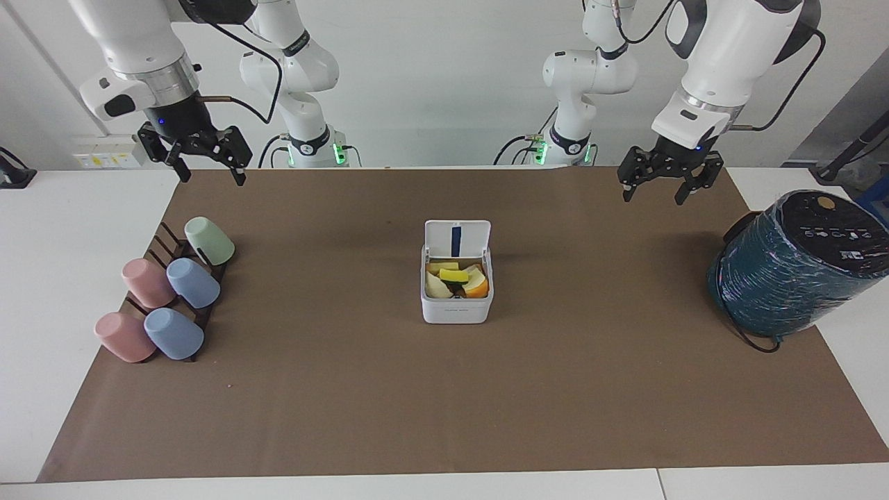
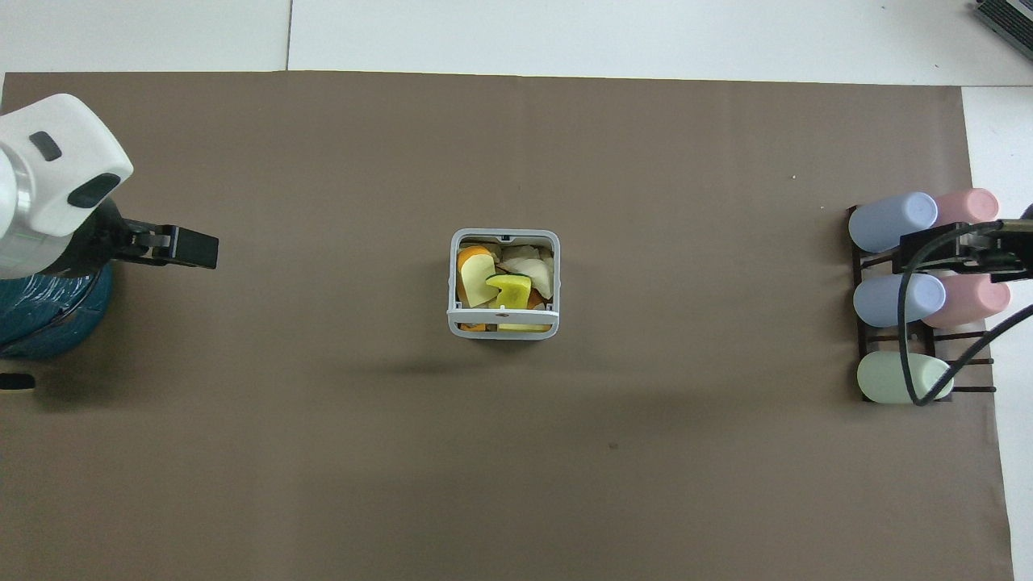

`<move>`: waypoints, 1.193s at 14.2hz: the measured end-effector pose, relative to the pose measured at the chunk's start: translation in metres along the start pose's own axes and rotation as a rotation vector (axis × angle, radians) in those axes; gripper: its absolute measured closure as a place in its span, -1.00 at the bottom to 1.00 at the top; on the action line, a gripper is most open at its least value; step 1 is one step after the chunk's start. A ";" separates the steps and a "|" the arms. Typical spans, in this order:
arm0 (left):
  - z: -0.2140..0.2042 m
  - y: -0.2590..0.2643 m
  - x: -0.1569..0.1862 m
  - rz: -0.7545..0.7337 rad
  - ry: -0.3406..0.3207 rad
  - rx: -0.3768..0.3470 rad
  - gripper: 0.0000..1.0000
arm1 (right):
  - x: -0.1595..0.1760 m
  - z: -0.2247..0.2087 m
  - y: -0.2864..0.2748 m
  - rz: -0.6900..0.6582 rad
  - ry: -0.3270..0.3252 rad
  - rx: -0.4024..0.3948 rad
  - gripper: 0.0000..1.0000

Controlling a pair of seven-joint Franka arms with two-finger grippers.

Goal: Close trash can lid
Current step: 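Move the left gripper from its rest spot toward the white trash bin, then swing the bin lid down over the yellow scraps with the left gripper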

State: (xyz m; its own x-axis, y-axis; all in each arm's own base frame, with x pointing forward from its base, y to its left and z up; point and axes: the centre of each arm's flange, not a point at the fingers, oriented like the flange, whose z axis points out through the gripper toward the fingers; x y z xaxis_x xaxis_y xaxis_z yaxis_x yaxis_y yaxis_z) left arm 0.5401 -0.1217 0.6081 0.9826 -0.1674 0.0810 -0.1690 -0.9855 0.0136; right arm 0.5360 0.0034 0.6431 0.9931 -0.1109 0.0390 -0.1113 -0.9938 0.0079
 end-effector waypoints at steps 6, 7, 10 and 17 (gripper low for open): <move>0.041 0.118 -0.039 0.053 0.009 -0.020 -0.89 | -0.001 0.000 0.001 0.002 -0.003 0.000 -1.00; 0.047 0.135 -0.049 0.056 0.013 -0.024 -0.71 | -0.001 -0.001 0.000 -0.001 -0.002 0.000 -1.00; 0.064 0.189 -0.071 0.018 0.041 -0.048 0.04 | -0.002 -0.002 -0.005 -0.010 -0.001 0.000 -1.00; 0.095 0.247 -0.078 -0.027 0.153 -0.131 0.97 | -0.002 -0.002 -0.005 -0.010 -0.001 0.000 -1.00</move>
State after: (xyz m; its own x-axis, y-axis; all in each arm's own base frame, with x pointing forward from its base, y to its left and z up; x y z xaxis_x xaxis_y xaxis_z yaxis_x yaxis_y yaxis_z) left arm 0.4290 -0.3547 0.5108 0.9653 -0.1250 0.2292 -0.1611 -0.9760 0.1464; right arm 0.5343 0.0090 0.6448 0.9942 -0.1009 0.0384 -0.1013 -0.9948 0.0082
